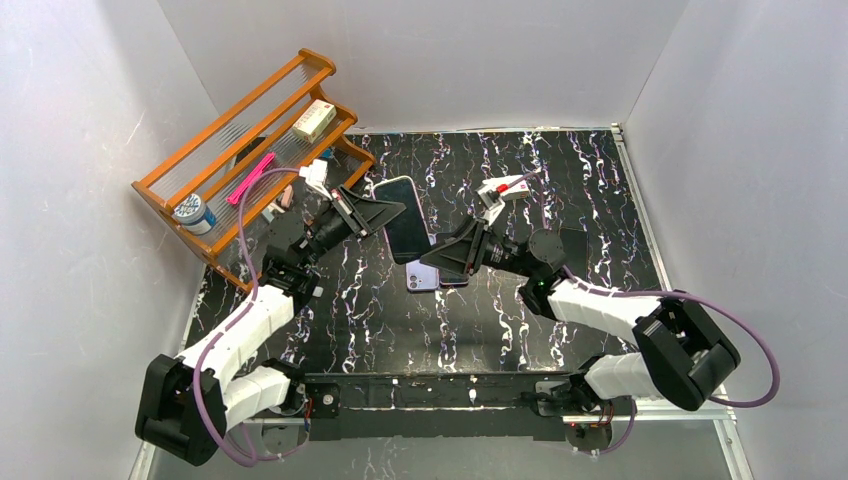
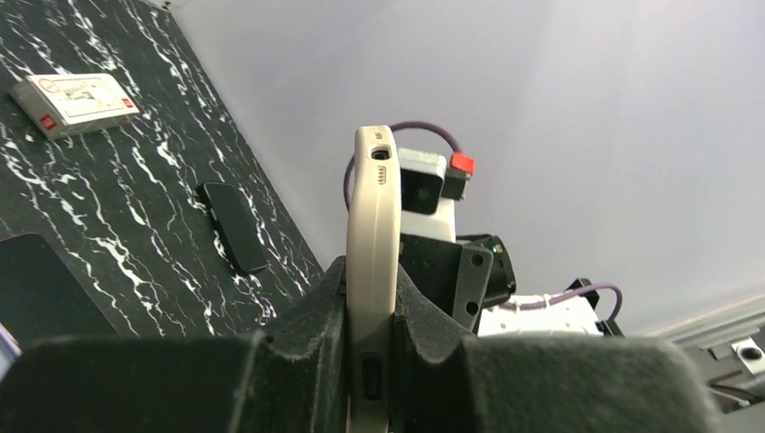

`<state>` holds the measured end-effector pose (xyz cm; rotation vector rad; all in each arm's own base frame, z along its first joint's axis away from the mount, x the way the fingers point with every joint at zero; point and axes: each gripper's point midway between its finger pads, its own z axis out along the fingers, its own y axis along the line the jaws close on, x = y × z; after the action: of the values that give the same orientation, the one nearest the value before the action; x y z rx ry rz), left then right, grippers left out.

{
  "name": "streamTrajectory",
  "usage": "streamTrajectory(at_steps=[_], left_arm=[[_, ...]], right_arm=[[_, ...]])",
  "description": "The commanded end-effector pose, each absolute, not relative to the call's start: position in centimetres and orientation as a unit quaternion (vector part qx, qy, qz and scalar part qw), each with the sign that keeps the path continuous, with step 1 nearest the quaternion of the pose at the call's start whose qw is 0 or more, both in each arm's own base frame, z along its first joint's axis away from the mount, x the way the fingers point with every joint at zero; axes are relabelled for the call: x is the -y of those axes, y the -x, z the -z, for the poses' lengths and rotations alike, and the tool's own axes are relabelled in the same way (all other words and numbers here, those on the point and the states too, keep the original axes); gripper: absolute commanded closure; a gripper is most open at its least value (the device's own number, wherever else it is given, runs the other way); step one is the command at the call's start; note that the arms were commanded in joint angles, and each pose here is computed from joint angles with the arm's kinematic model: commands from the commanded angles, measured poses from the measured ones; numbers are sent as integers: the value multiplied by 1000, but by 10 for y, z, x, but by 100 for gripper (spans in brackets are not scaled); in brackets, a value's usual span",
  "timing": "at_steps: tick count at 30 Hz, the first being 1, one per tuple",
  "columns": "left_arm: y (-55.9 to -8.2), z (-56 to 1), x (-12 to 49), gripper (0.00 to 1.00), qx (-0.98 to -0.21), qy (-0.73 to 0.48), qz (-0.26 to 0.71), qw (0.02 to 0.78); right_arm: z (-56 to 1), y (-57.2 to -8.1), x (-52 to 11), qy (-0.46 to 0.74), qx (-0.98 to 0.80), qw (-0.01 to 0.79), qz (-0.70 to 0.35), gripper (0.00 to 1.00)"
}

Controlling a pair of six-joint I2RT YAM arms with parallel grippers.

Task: Take the phone out of the phone case
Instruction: Remove the phone case from the phone.

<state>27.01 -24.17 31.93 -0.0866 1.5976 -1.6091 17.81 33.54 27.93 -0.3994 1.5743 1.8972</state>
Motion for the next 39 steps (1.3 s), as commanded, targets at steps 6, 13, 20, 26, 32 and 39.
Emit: streamTrajectory(at_steps=[6,13,20,26,32,39], left_arm=[[-219,-345,270,100,-602,-66,695,387],[-203,-334,293,100,-610,-109,701,354],[-193,-324,301,100,-613,-129,700,343],[-202,-305,298,85,-639,-121,666,364],[-222,-294,286,70,-676,-97,601,414],[-234,-285,260,36,-692,-50,544,473]], right_arm=[[-320,-203,-336,151,-556,374,-727,42],[-340,-209,-342,167,-537,387,-731,43],[-350,-215,-344,171,-527,395,-733,50],[-345,-225,-333,153,-535,390,-734,83],[-341,-229,-313,133,-535,385,-740,99],[-351,-229,-295,120,-532,406,-733,99]])
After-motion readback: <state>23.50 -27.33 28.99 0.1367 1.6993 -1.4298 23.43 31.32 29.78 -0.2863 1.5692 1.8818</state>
